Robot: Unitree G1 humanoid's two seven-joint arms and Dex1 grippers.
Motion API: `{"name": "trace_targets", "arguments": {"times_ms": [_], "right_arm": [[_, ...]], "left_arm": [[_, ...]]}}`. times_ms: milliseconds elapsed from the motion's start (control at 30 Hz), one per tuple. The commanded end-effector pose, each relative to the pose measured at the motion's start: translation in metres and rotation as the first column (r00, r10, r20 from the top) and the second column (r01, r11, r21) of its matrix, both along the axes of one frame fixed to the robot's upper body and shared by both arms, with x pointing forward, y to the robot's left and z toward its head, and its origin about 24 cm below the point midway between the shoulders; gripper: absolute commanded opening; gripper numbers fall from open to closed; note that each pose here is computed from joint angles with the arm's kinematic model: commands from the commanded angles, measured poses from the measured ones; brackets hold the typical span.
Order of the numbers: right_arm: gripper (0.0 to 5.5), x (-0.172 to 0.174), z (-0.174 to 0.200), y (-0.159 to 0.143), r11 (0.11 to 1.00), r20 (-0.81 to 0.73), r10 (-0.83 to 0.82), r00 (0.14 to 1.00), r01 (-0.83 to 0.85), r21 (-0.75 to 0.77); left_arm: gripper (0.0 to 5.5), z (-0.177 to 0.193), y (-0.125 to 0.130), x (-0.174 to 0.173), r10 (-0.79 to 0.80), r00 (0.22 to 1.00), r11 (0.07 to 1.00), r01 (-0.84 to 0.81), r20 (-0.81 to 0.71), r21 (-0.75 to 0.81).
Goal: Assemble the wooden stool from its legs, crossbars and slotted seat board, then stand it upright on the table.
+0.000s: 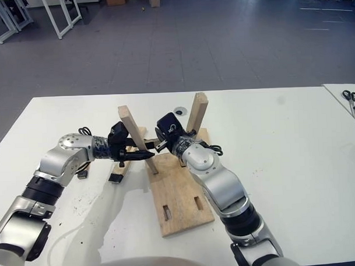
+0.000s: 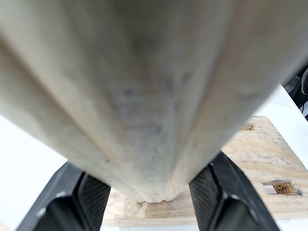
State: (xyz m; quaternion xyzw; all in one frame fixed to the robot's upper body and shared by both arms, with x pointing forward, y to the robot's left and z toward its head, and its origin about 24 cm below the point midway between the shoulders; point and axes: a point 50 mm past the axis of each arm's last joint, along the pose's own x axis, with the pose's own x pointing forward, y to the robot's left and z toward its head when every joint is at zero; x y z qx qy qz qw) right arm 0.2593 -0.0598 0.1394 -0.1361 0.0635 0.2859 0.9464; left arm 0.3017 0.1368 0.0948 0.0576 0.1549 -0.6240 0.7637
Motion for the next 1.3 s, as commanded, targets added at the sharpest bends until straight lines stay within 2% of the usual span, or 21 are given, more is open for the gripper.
{"name": "trace_targets", "arguments": {"times_ms": [33,100,167,200,267,333,367,400,467,533,600,667,733,800,867,967,1033,1067,1167,1233,1300], "right_arm": [[1.42,0.008,0.029,-0.006,0.968,0.034,0.009,0.999,-0.017,0.249],[1.42,-0.002,0.056,-0.021,0.893,0.041,0.085,0.996,-0.094,0.44],[1.42,-0.028,0.049,-0.047,0.811,-0.068,0.287,0.955,-0.205,0.547],[1.42,-0.041,0.037,-0.062,0.813,-0.158,0.373,0.914,-0.24,0.53],[1.42,-0.075,0.012,-0.098,0.855,-0.412,0.486,0.771,-0.32,0.409],[1.42,-0.08,0.004,-0.128,0.912,-0.552,0.404,0.729,-0.28,0.298],[1.42,-0.063,0.002,-0.143,0.965,-0.553,0.254,0.793,-0.171,0.197],[1.42,-0.044,0.001,-0.157,0.995,-0.517,0.082,0.852,-0.038,0.094],[1.42,-0.006,0.006,-0.176,0.965,-0.308,-0.261,0.915,0.242,-0.1],[1.42,0.018,0.015,-0.16,0.931,-0.125,-0.356,0.926,0.34,-0.134],[1.42,0.032,0.023,-0.117,0.954,-0.026,-0.296,0.955,0.293,-0.068],[1.42,0.023,0.03,-0.06,0.995,-0.009,-0.093,0.996,0.093,0.044],[1.42,-0.006,0.039,-0.011,0.96,-0.033,0.165,0.986,-0.153,0.234],[1.42,-0.021,0.043,0.005,0.913,-0.057,0.267,0.962,-0.234,0.333],[1.42,-0.013,0.034,-0.009,0.945,-0.095,0.201,0.975,-0.167,0.28],[1.42,0.006,0.014,-0.069,0.997,-0.133,-0.019,0.991,0.029,0.07],[1.42,-0.004,-0.005,-0.114,0.996,-0.223,-0.054,0.973,0.035,-0.086],[1.42,-0.016,-0.012,-0.127,0.989,-0.307,0.0,0.952,-0.046,-0.143],[1.42,-0.06,-0.03,-0.121,0.91,-0.566,0.28,0.775,-0.402,-0.099],[1.42,-0.076,-0.043,-0.105,0.864,-0.614,0.377,0.694,-0.501,-0.036],[1.42,-0.083,-0.061,-0.093,0.862,-0.625,0.393,0.674,-0.507,-0.005]], "left_arm": [[2.04,-0.109,0.023,-0.055,0.142,0.98,0.831,-0.043,-0.137,0.555],[2.04,-0.115,0.023,-0.07,0.156,0.97,0.841,-0.032,-0.186,0.54],[2.04,-0.114,0.03,-0.075,0.164,0.966,0.842,-0.033,-0.197,0.539],[2.04,-0.113,0.033,-0.075,0.167,0.967,0.84,-0.036,-0.194,0.541],[2.04,-0.108,0.041,-0.073,0.15,0.972,0.838,-0.027,-0.182,0.544],[2.04,-0.101,0.046,-0.068,0.105,0.98,0.845,0.003,-0.172,0.535],[2.04,-0.096,0.048,-0.064,0.087,0.982,0.849,0.013,-0.166,0.528],[2.04,-0.093,0.049,-0.06,0.073,0.984,0.852,0.021,-0.16,0.522],[2.04,-0.086,0.052,-0.049,0.042,0.99,0.853,0.037,-0.138,0.521],[2.04,-0.081,0.053,-0.042,0.014,0.993,0.851,0.052,-0.121,0.523],[2.04,-0.079,0.052,-0.038,-0.006,0.993,0.852,0.066,-0.116,0.519],[2.04,-0.079,0.051,-0.038,-0.026,0.993,0.852,0.084,-0.118,0.516],[2.04,-0.078,0.047,-0.036,-0.055,0.991,0.852,0.109,-0.12,0.512],[2.04,-0.076,0.04,-0.031,-0.087,0.989,0.855,0.134,-0.115,0.501],[2.04,-0.072,0.035,-0.025,-0.113,0.989,0.867,0.147,-0.1,0.477],[2.04,-0.065,0.032,-0.015,-0.143,0.987,0.9,0.16,-0.071,0.407],[2.04,-0.06,0.033,-0.013,-0.176,0.982,0.915,0.189,-0.071,0.357],[2.04,-0.058,0.035,-0.011,-0.186,0.98,0.917,0.199,-0.07,0.347],[2.04,-0.052,0.034,-0.004,-0.21,0.977,0.916,0.213,-0.047,0.34],[2.04,-0.048,0.031,0.001,-0.215,0.976,0.918,0.211,-0.027,0.337],[2.04,-0.043,0.027,0.007,-0.232,0.973,0.915,0.22,-0.004,0.339]]}}
